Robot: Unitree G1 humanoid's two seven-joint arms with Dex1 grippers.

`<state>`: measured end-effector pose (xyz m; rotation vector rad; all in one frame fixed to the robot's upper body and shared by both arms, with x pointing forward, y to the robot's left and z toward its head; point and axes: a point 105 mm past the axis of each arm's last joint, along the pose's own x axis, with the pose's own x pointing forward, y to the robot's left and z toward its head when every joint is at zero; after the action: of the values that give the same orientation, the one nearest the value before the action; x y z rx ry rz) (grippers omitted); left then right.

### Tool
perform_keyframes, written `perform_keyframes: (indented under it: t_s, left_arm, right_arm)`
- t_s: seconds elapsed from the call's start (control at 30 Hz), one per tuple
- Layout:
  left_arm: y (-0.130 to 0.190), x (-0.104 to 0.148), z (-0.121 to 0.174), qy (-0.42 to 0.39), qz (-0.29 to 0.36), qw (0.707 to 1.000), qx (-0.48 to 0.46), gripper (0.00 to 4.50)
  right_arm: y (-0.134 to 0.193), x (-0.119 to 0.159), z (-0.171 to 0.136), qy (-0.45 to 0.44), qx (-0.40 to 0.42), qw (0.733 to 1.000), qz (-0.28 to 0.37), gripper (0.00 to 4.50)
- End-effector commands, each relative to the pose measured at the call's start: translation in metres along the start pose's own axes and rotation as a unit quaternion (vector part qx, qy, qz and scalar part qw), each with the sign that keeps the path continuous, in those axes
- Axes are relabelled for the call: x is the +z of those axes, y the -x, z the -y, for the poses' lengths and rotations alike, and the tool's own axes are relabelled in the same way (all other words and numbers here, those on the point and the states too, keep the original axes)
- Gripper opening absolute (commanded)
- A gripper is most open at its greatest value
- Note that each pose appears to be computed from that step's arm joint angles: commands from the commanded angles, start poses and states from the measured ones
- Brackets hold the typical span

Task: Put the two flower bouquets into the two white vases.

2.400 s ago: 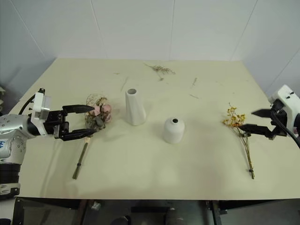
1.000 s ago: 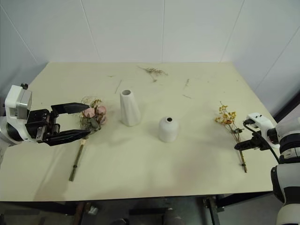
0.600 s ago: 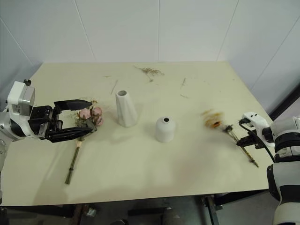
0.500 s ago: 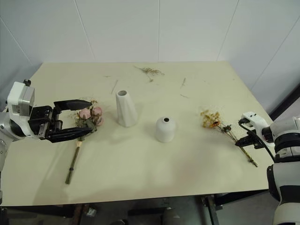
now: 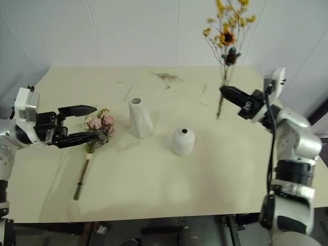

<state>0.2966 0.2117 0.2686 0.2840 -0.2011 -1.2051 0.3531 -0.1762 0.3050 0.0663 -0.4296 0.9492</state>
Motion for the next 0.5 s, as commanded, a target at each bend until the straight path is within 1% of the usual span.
perform_keyframes:
  t_s: [0.03,0.13,0.2,0.33,0.5]
  left_arm:
    - [-0.002,0.006,-0.005,-0.023,0.006,1.0,0.003,4.5]
    - [-0.004,0.005,-0.008,-0.026,0.012,1.0,0.007,4.5]
    - [-0.005,0.004,-0.011,-0.027,0.017,0.999,0.011,4.5]
    - [-0.008,0.003,-0.011,-0.029,0.02,0.999,0.009,4.5]
    - [-0.01,0.002,-0.011,-0.031,0.026,0.999,0.013,4.5]
  right_arm:
    - [-0.018,0.021,-0.029,0.042,0.031,0.996,0.067,0.03]
    - [-0.033,0.005,-0.053,0.026,0.072,0.995,0.066,0.03]
    - [-0.038,-0.002,-0.062,0.013,0.089,0.994,0.06,0.03]
    - [-0.039,-0.014,-0.071,-0.019,0.102,0.993,0.047,0.03]
    - [-0.034,-0.017,-0.068,-0.025,0.098,0.994,0.043,0.03]
